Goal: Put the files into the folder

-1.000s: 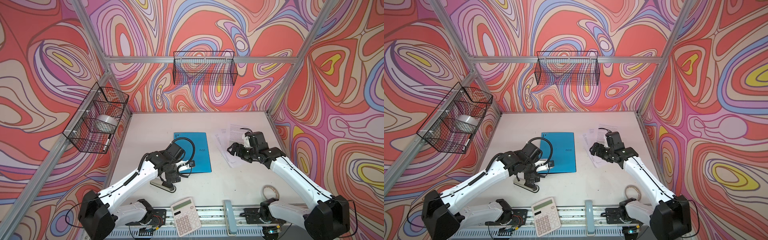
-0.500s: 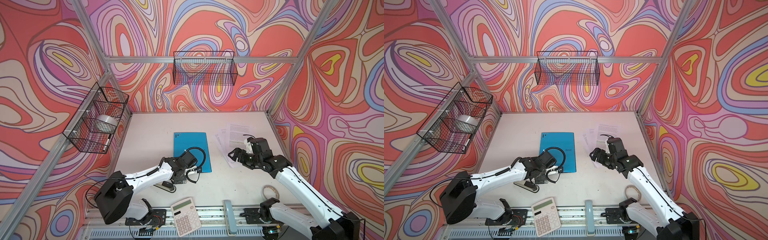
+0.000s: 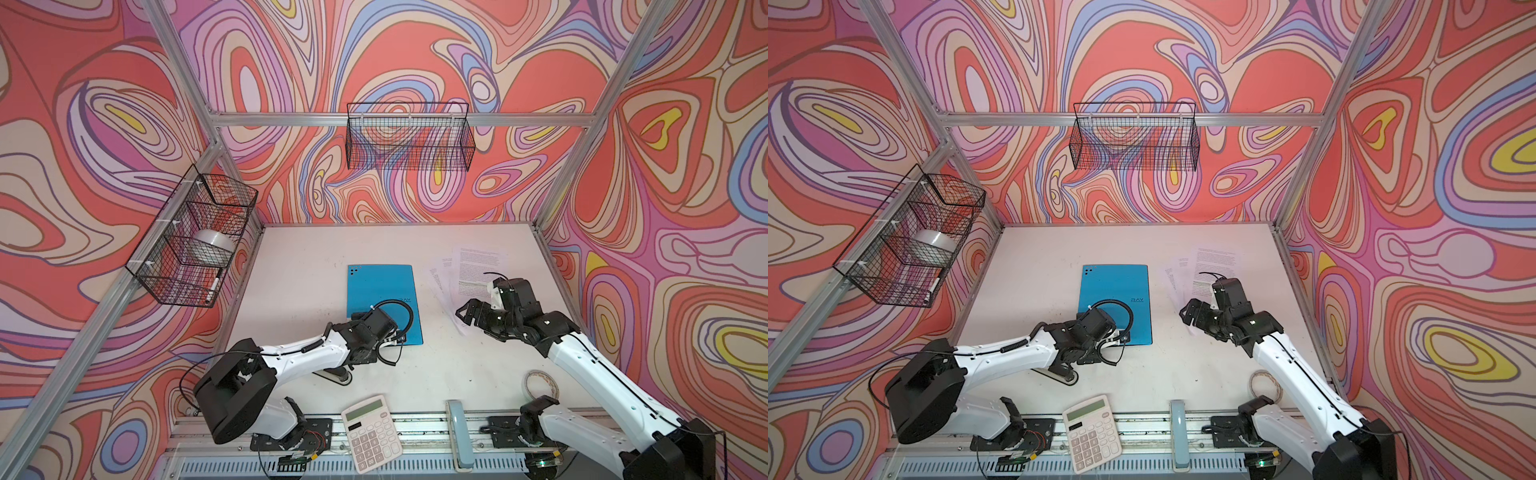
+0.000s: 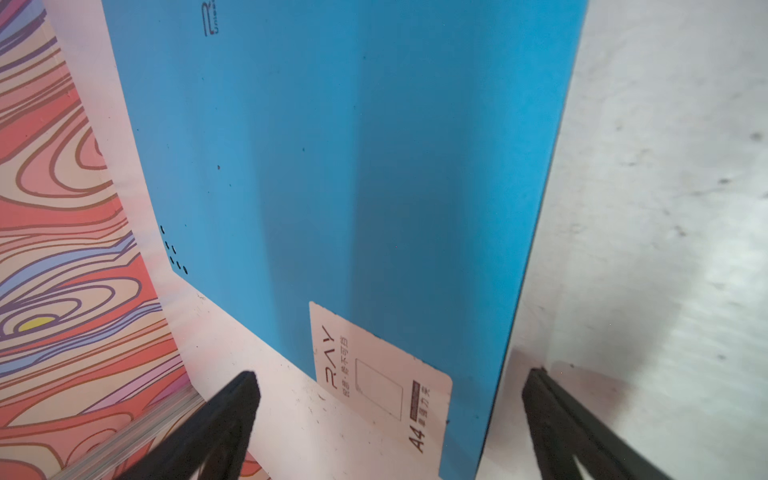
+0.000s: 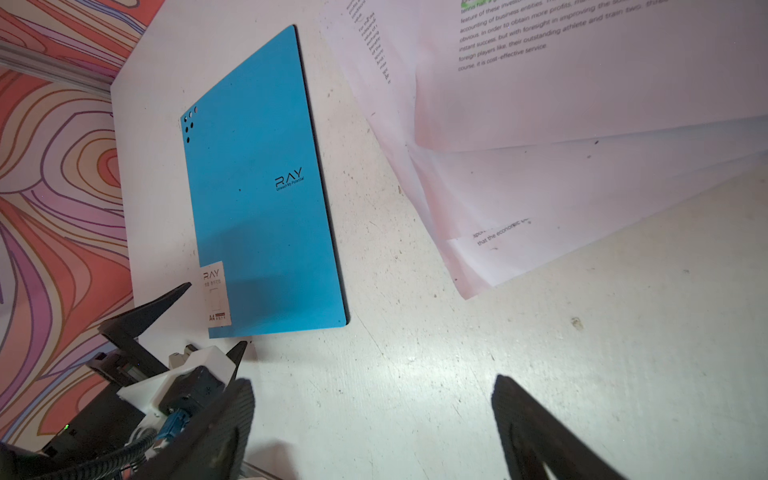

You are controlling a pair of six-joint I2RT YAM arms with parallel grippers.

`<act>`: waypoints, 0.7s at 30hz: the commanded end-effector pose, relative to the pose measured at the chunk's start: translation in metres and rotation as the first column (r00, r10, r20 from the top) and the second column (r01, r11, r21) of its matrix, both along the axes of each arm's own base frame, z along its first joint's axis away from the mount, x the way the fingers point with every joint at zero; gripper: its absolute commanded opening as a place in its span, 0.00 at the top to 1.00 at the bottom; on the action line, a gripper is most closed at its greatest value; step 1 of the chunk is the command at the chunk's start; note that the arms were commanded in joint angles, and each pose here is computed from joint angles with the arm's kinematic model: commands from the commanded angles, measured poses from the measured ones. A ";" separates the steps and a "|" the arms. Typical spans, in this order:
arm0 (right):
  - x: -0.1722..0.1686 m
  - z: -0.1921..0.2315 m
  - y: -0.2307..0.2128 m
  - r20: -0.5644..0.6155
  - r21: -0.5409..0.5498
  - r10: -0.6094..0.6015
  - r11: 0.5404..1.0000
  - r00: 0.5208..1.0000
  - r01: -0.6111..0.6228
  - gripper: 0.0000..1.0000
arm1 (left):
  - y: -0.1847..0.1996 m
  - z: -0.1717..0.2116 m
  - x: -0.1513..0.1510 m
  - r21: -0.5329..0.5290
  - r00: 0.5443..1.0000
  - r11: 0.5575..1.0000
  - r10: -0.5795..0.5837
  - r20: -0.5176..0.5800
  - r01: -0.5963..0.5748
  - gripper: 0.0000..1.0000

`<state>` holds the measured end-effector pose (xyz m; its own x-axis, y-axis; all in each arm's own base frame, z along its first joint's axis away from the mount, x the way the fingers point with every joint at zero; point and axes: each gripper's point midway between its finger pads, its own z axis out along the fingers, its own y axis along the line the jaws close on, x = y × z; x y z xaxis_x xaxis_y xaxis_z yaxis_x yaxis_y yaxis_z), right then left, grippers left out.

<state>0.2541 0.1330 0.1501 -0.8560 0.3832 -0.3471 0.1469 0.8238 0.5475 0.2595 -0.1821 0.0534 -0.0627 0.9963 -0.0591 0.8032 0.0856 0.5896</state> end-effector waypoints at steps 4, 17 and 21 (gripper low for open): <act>0.000 0.002 0.003 0.013 0.020 0.001 1.000 1.000 -0.002 0.06 | 0.000 -0.003 0.011 0.018 0.995 1.000 -0.010 0.095 0.008 0.00; 0.003 0.001 0.024 0.022 0.113 0.076 0.991 0.997 -0.078 0.06 | -0.005 0.028 0.034 -0.089 0.960 0.994 0.086 0.265 -0.065 0.00; 0.007 0.001 0.036 0.034 0.161 0.115 0.980 0.993 -0.119 0.06 | -0.002 0.030 0.041 -0.090 0.942 0.992 0.116 0.314 -0.092 0.00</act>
